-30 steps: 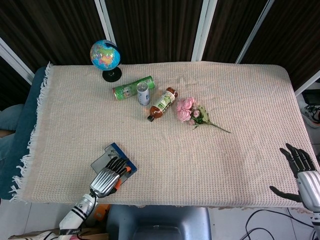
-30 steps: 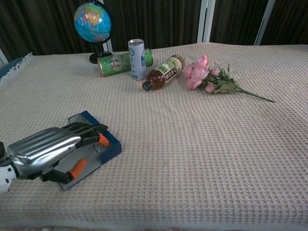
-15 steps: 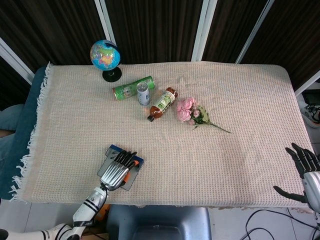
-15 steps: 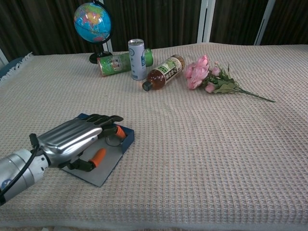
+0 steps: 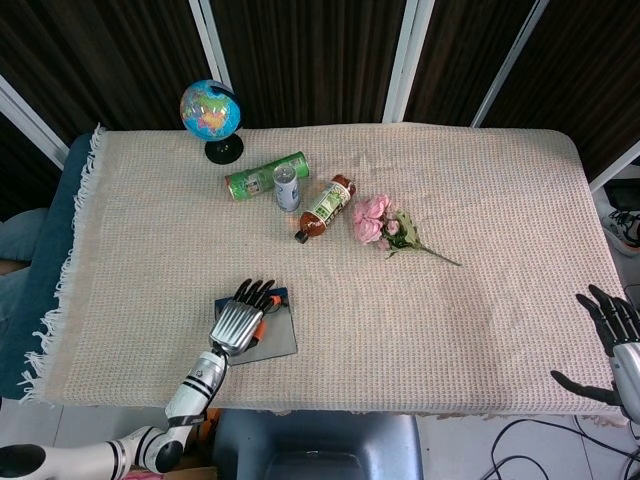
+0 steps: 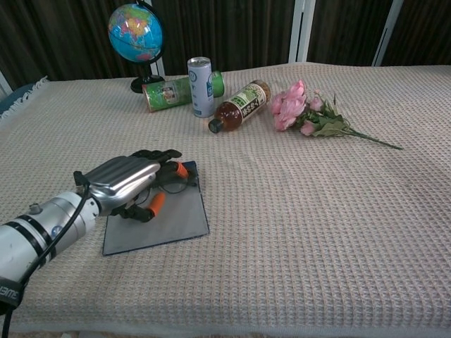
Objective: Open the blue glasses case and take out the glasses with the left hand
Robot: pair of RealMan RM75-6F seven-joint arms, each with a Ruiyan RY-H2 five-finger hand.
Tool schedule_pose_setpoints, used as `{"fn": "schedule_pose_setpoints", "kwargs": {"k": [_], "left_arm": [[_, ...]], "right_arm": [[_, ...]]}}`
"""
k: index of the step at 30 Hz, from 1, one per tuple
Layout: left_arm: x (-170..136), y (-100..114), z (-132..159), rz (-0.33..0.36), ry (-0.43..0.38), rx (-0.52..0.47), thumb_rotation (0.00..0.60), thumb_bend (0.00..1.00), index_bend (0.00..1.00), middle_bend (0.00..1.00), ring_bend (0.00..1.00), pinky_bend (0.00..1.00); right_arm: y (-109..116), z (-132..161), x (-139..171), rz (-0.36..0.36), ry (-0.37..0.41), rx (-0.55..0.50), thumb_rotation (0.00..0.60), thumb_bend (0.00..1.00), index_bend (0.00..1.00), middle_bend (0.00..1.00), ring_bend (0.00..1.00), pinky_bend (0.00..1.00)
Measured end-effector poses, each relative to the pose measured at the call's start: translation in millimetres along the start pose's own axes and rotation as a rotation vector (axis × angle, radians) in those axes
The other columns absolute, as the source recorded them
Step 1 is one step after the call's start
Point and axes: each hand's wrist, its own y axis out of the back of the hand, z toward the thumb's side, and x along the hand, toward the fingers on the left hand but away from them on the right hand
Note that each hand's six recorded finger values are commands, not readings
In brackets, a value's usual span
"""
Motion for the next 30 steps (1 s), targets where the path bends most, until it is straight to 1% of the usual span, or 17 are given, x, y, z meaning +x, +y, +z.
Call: {"fn": "schedule_pose_setpoints", "kwargs": {"k": [4,8,12,14,17,21,24,30], "left_arm": [[2.5,2.2,-2.8,-0.002,0.014,-0.015,0.6,0.63,0.19,0.0,0.0,0.0],[-4.8,8.1,2.4,0.018,-0.015,-0.039,0.6,0.57,0.23,0.0,0.0,0.0],[-14.8,20.1,7.5,0.072,-0.044,-0.071,0.6,0.51,0.28,0.0,0.0,0.0],[-16.6,25.8,7.2,0.096,-0.04,-0.085,0.6,0.49,0.28,0.0,0.0,0.0],[-12.5,32.8,2.6,0.119,-0.009,-0.105,0.6,0.47,0.28,0.0,0.0,0.0],[-1.2,38.0,-7.2,0.118,0.06,-0.152,0.6,0.43,0.29,0.0,0.0,0.0],[7.0,39.5,-14.2,0.109,0.115,-0.164,0.6,0.42,0.3,0.0,0.0,0.0],[15.2,37.1,-21.8,0.065,0.194,-0.139,0.6,0.43,0.32,0.0,0.0,0.0]], "right_arm": [[-0.1,-0.1,-0.8,0.001,-0.001,0.0,0.6,0.06,0.0,0.0,0.0,0.0],[-0.2,-0.4,-1.0,0.002,-0.003,0.0,0.6,0.06,0.0,0.0,0.0,0.0],[-2.2,-0.5,-1.6,0.012,-0.005,0.004,0.6,0.06,0.0,0.0,0.0,0.0],[-3.9,0.2,-2.3,0.021,-0.003,0.007,0.6,0.06,0.0,0.0,0.0,0.0],[-6.7,1.5,-3.7,0.034,0.002,0.011,0.6,0.06,0.0,0.0,0.0,0.0],[-10.1,2.6,-6.3,0.053,0.007,0.013,0.6,0.06,0.0,0.0,0.0,0.0],[-11.4,2.5,-8.5,0.062,0.006,0.01,0.6,0.06,0.0,0.0,0.0,0.0],[-10.8,0.9,-11.4,0.069,0.003,-0.003,0.6,0.06,0.0,0.0,0.0,0.0]]}}
